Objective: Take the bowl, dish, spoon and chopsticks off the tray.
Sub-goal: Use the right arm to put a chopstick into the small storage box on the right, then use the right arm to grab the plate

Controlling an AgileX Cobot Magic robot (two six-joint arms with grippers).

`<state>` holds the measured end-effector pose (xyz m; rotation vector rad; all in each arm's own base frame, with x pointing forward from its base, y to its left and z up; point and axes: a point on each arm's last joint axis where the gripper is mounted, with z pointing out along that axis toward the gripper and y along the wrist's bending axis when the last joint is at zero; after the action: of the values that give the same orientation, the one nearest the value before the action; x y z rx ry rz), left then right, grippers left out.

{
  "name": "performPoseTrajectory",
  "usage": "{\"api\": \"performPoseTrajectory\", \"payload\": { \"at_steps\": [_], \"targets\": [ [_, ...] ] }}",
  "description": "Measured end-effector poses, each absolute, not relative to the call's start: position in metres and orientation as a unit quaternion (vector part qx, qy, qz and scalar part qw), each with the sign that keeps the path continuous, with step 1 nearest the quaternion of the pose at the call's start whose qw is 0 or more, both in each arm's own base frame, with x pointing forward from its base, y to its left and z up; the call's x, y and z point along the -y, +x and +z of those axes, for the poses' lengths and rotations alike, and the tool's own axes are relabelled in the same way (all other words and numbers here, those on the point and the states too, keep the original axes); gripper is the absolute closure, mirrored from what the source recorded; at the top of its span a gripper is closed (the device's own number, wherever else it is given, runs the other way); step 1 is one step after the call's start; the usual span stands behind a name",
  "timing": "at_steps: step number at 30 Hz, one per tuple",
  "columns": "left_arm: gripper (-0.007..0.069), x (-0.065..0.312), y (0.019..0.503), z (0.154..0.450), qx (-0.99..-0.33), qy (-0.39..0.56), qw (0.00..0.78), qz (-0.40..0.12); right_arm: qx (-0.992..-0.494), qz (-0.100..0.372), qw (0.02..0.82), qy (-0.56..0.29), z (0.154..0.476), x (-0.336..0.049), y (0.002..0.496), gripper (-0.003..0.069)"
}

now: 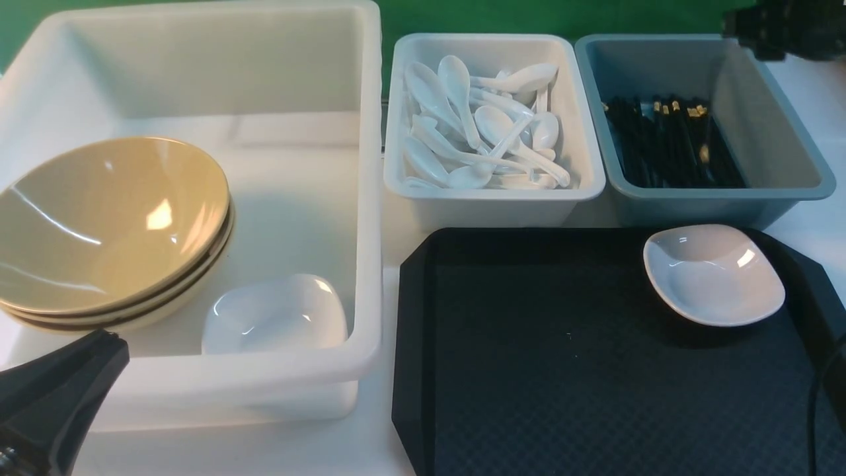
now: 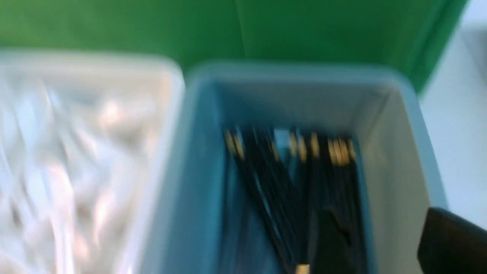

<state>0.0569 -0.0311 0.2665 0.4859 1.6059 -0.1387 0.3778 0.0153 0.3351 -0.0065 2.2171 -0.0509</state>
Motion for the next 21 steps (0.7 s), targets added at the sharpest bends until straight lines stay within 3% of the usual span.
{"api": "performPoseTrajectory", "payload": {
  "at_steps": [3, 9, 15, 21],
  "targets": [
    [0.0636, 0.031, 0.057, 0.266, -0.711, 0.215, 0.666, -0.061, -0.938, -0.058, 0.337, -0.05, 0.327, -0.012, 0.358, 0.0295],
    [0.0636, 0.031, 0.057, 0.267, -0.711, 0.215, 0.666, -0.061, -0.977, -0.049, 0.205, -0.015, 0.26, 0.011, 0.337, 0.0295],
    [0.0636, 0.031, 0.057, 0.267, -0.711, 0.215, 0.667, -0.062, -0.989, -0.02, 0.147, 0.011, 0.202, 0.017, 0.338, 0.0279],
    [0.0636, 0.031, 0.057, 0.267, -0.711, 0.214, 0.668, -0.061, -0.99, -0.007, 0.135, 0.031, 0.172, 0.016, 0.349, 0.0277]
  ]
}}
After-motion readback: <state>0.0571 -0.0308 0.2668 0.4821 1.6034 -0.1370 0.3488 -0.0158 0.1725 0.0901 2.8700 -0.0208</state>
